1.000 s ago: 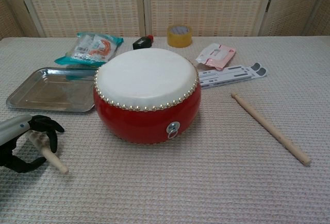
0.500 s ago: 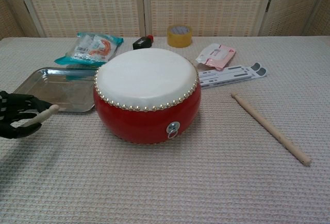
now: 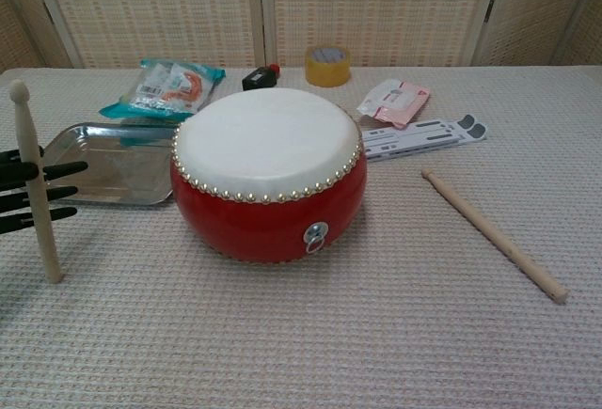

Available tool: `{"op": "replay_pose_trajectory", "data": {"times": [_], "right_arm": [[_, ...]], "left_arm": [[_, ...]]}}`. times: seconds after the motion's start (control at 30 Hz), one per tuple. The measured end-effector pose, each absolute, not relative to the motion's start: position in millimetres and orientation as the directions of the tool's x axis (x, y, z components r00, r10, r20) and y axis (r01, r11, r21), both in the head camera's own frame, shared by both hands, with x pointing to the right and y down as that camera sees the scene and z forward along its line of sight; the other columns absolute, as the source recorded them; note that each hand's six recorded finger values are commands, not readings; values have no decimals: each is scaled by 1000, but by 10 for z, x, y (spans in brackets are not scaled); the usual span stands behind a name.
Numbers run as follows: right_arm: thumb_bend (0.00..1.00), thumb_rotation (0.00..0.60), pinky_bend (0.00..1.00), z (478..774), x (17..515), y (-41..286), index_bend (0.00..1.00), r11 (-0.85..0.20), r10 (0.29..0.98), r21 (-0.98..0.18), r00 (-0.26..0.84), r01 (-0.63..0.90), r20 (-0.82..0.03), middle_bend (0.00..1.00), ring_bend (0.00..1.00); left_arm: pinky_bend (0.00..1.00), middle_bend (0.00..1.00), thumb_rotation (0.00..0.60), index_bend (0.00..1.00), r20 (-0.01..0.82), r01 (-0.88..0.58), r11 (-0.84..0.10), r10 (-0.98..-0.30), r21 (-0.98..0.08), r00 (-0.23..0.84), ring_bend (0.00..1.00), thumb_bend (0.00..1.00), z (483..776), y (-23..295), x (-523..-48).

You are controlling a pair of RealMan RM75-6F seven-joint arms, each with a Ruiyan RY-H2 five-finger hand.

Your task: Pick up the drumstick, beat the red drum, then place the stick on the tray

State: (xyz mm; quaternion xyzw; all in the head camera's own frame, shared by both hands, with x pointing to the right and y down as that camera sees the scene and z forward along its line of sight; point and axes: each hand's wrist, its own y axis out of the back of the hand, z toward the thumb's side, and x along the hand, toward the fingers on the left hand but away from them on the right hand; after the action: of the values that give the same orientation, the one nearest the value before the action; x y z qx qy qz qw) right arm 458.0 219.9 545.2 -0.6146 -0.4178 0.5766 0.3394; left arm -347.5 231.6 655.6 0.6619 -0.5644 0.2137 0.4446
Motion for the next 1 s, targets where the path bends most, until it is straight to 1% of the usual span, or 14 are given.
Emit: {"op": "replay_pose_trajectory", "data": {"times": [0.1,0.23,0.33,0.47,0.53,0.63,0.77,0.9,1.0], "right_arm": [[224,600,12,5442,4570,2197,83,-419,906,-900,-12,121,-423,138,22],[224,600,11,5437,4551,2191,83,-418,907,-900,-7,120,-422,138,22],[224,600,11,5426,4542,2189,83,-416,908,-902,-5,119,-419,138,22],[224,600,11,5410,4546,2199,83,-414,909,-903,-9,118,-418,138,22],[224,600,11,5406,4548,2207,83,-413,909,-903,-11,118,-418,138,22],[224,600,11,5405,4542,2214,85,-413,909,-903,-10,119,-417,138,22],[224,600,12,5401,4535,2217,86,-411,910,-904,-9,119,-415,138,22],[224,600,11,5393,4534,2221,86,-409,911,-905,-10,119,-413,138,22],[224,600,11,5384,4534,2226,86,-406,912,-906,-11,118,-410,138,22]], "left_arm": [[68,235,570,525,775,-912,72,-557,404,299,60,382,6569,2315,-3489],[83,236,576,525,757,-882,98,-561,462,334,73,386,6627,2346,-3500],[106,241,575,525,743,-871,85,-566,484,357,83,388,6699,2381,-3521],[144,258,589,525,737,-876,59,-569,479,365,101,390,6803,2416,-3553],[172,279,596,525,737,-873,68,-571,483,363,129,390,6832,2423,-3552],[244,311,594,521,732,-864,93,-581,494,356,182,389,6855,2422,-3564],[329,367,599,515,729,-856,118,-591,503,347,273,390,6895,2440,-3590],[375,430,600,515,728,-840,156,-597,519,338,354,393,6917,2444,-3591],[394,438,600,514,724,-834,165,-601,526,338,367,392,6924,2457,-3592]]}}
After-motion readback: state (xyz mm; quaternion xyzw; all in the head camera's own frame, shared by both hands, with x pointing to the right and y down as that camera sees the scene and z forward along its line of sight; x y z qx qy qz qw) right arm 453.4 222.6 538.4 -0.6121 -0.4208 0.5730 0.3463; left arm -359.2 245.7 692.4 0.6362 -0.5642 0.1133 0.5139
